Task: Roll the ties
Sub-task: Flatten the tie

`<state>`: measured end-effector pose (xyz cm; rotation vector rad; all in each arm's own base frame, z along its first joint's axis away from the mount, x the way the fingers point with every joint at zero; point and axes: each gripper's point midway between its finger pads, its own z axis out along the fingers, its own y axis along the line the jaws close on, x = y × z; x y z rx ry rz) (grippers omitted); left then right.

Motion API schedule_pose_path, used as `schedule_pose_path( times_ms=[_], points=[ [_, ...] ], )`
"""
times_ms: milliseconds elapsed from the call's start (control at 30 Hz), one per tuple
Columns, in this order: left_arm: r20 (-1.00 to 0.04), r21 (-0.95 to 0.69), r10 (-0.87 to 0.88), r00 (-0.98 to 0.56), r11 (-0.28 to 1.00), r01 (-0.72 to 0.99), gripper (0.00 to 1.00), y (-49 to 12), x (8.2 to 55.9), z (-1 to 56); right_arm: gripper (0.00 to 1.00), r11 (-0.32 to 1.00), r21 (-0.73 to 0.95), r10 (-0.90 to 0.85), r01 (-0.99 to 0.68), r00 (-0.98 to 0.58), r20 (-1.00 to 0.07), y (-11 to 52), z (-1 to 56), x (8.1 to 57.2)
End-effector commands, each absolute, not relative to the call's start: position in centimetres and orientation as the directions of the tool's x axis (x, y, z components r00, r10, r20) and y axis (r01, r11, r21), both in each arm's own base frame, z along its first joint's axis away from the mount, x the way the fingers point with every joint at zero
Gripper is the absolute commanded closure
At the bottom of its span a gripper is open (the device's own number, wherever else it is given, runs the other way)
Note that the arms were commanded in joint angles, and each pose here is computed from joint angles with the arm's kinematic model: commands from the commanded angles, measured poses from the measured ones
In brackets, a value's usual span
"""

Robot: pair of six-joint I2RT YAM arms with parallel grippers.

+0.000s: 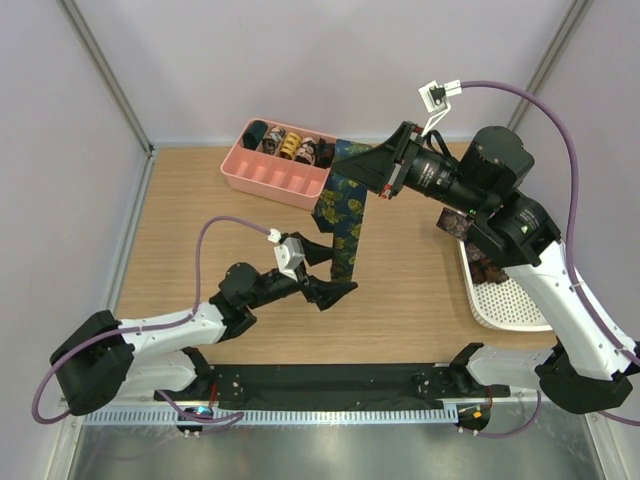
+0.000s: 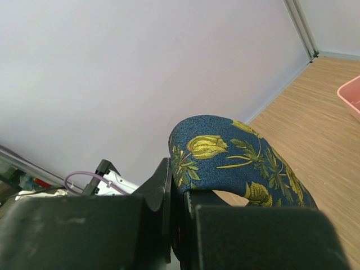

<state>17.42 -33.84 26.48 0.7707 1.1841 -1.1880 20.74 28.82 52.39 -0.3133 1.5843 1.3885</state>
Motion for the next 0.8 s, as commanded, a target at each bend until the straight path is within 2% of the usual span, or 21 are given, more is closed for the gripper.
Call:
schedule_pose_path(
  times_ms=[0, 133, 333, 500, 567, 700, 733, 767],
  points=[
    [-0.966, -0.086, -0.259, 0.008, 0.348, 0.934, 0.18, -33.8, 19.1, 26.2, 0.99, 0.252, 0.581, 0.433, -0.774, -0.446, -0.783, 28.3, 55.8, 19.4],
    [-0.971, -0.113, -0.237, -0.025, 0.365, 0.924, 0.13, -33.7, 19.2, 24.4, 0.99, 0.264, 0.575, 0.441, -0.775, -0.433, -0.786, 28.0, 56.0, 19.4],
    [-0.963, -0.235, -0.205, -0.176, 0.312, 0.920, 0.19, -34.7, 17.8, 21.3, 0.97, 0.331, 0.536, 0.482, -0.776, -0.349, -0.803, 26.9, 57.0, 20.3],
    [-0.946, -0.311, -0.179, -0.270, 0.271, 0.911, 0.22, -34.8, 14.9, 19.7, 0.98, 0.495, 0.501, 0.492, -0.710, -0.245, -0.835, 25.4, 55.6, 23.3],
    [-0.920, -0.391, -0.136, -0.367, 0.278, 0.877, 0.23, -34.2, 14.2, 18.0, 0.98, 0.543, 0.485, 0.485, -0.686, -0.216, -0.847, 25.2, 54.2, 24.5],
    [-0.869, -0.495, -0.128, -0.479, 0.263, 0.828, 0.25, -32.7, 12.3, 17.0, 0.98, 0.697, 0.471, 0.473, -0.541, -0.147, -0.868, 23.3, 50.7, 27.9],
    [-0.860, -0.510, -0.119, -0.497, 0.262, 0.819, 0.26, -32.4, 12.0, 16.6, 0.98, 0.719, 0.468, 0.467, -0.514, -0.141, -0.873, 23.0, 49.9, 28.5],
    [-0.844, -0.535, -0.116, -0.524, 0.266, 0.802, 0.32, -32.2, 11.8, 16.5, 0.98, 0.735, 0.464, 0.463, -0.494, -0.135, -0.876, 22.8, 49.2, 29.0]
  ],
)
